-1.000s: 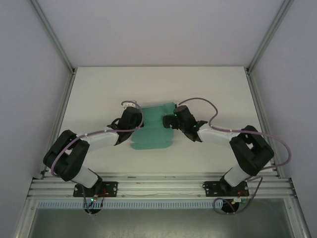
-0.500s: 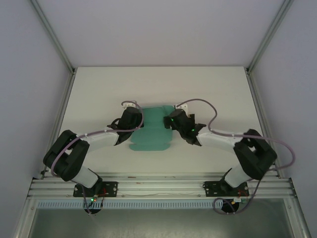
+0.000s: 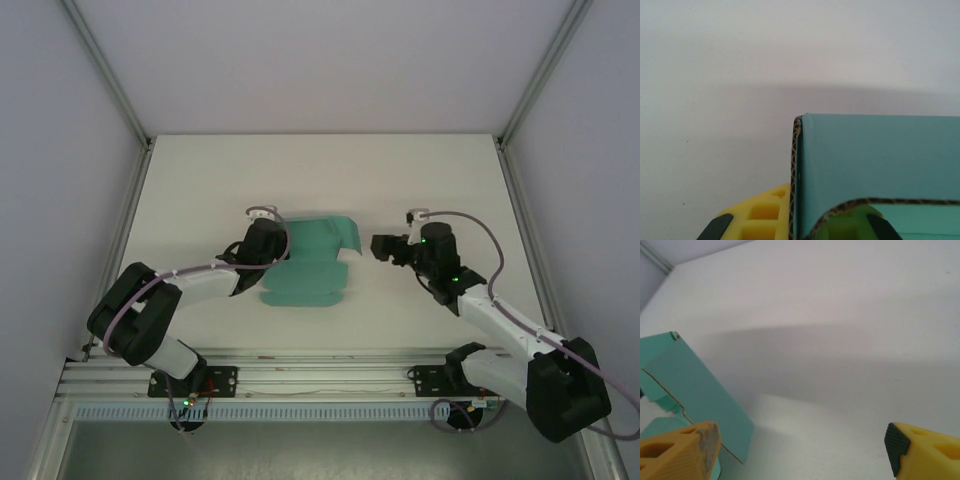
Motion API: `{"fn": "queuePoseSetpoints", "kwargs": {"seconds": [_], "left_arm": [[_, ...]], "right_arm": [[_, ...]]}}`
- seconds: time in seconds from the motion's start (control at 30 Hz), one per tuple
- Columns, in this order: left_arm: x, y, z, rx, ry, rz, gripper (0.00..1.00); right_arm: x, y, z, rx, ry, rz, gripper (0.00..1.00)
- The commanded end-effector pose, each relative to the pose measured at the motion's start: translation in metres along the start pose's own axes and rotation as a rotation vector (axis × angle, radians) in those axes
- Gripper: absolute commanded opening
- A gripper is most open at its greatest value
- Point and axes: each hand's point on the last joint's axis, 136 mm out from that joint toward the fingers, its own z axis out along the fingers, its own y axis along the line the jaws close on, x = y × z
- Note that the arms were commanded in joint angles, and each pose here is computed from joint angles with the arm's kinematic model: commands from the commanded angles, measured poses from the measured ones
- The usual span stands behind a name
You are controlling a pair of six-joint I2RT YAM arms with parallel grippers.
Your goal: Assemble paper box
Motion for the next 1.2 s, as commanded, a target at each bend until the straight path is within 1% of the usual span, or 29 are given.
{"fn": "queuePoseSetpoints", "kwargs": {"seconds": [0.0, 0.07, 0.17, 0.2, 0.23, 0.33, 0.47, 0.63, 0.8, 0.9, 1.0, 1.1, 1.17], "left_arm": [[-0.015, -0.011, -0.004, 0.053, -0.050, 0.006, 0.00], [-0.015, -0.013, -0.004, 0.068, -0.050, 0.012, 0.00], [-0.014, -0.017, -0.005, 0.091, -0.054, 0.019, 0.00], [-0.015, -0.018, -0.005, 0.095, -0.056, 0.022, 0.00], [-0.015, -0.018, -0.005, 0.097, -0.053, 0.025, 0.00], [-0.014, -0.018, -0.005, 0.098, -0.051, 0.029, 0.00], [-0.014, -0.019, -0.005, 0.100, -0.053, 0.027, 0.00], [-0.011, -0.021, -0.001, 0.111, -0.039, 0.040, 0.00], [-0.006, -0.022, 0.003, 0.113, -0.026, 0.052, 0.00], [-0.004, -0.022, 0.004, 0.116, -0.029, 0.061, 0.00], [-0.001, -0.020, 0.006, 0.104, -0.031, 0.077, 0.00], [0.003, -0.018, 0.010, 0.090, -0.023, 0.087, 0.00], [0.007, -0.018, 0.012, 0.083, -0.010, 0.095, 0.00]], "right_arm": [[-0.007, 0.033, -0.010, -0.248, 0.032, -0.043, 0.80], [-0.004, 0.033, -0.007, -0.266, 0.081, -0.065, 0.74], [0.000, 0.037, 0.000, -0.301, 0.138, -0.109, 0.68], [0.001, 0.036, 0.005, -0.305, 0.153, -0.110, 0.62], [0.001, 0.037, 0.008, -0.317, 0.166, -0.110, 0.58], [0.004, 0.051, 0.014, -0.421, 0.213, -0.141, 0.53], [0.011, 0.062, 0.022, -0.505, 0.268, -0.146, 0.50], [0.023, 0.078, 0.029, -0.547, 0.300, -0.215, 0.49], [0.028, 0.083, 0.046, -0.508, 0.319, -0.243, 0.49], [0.026, 0.081, 0.060, -0.431, 0.313, -0.249, 0.49], [0.022, 0.073, 0.076, -0.312, 0.297, -0.262, 0.50], [0.024, 0.073, 0.084, -0.277, 0.286, -0.257, 0.49], [0.020, 0.073, 0.089, -0.250, 0.254, -0.242, 0.49]]}}
